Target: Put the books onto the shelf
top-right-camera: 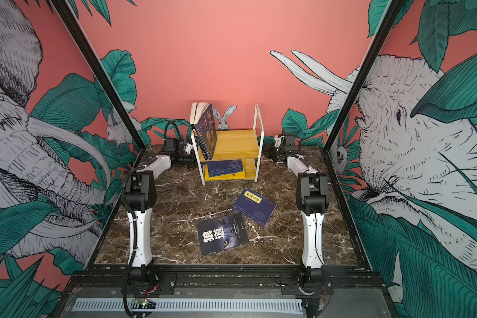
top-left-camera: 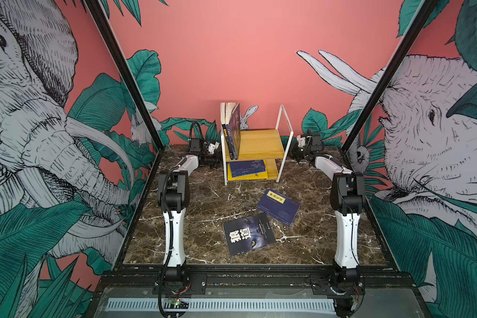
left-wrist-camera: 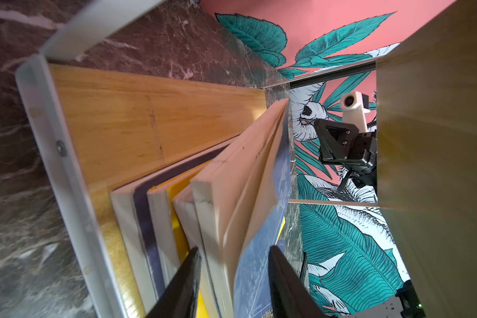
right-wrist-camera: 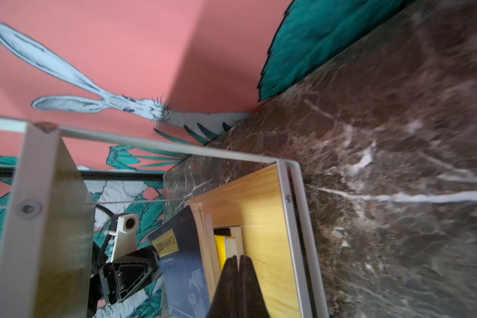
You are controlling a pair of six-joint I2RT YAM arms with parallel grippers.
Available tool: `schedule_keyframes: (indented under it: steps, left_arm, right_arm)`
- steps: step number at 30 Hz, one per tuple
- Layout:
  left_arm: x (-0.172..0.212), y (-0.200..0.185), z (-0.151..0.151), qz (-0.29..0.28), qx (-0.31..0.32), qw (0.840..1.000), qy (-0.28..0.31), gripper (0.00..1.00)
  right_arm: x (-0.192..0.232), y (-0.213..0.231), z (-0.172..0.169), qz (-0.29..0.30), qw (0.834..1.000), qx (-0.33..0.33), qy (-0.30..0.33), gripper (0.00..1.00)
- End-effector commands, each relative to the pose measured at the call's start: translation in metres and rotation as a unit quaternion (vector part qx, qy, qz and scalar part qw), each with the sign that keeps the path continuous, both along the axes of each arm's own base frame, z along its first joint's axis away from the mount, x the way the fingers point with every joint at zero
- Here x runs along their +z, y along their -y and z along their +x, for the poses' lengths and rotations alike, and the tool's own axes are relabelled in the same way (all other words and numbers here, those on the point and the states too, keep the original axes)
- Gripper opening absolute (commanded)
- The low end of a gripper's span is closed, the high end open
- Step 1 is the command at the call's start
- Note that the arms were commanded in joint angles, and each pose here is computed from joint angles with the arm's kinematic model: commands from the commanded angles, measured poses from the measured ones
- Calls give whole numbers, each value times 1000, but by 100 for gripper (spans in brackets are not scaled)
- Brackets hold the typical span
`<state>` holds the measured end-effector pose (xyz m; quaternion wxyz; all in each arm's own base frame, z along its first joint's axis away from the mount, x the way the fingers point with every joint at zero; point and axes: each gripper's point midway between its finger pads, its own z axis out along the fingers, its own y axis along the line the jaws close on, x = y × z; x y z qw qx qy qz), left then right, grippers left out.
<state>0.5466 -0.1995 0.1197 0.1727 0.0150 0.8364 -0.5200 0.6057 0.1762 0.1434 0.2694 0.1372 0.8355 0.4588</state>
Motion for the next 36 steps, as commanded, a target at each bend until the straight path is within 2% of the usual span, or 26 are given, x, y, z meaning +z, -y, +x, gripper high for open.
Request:
schedule_keyframes:
  steps: [1,17,36]
  left_arm:
    - [14,3,-6,2,-6,1000,8,42]
    - [15,4,-6,1,-6,1000,9,42]
    - [10,5,-6,-3,-7,1000,2,39]
  right_arm:
    - [-12,-30,-8,26,998,44,-27,0]
    - [-26,-85,-19,60,990,120,-49,0]
    - [-48,-100,-31,51,983,156,-83,0]
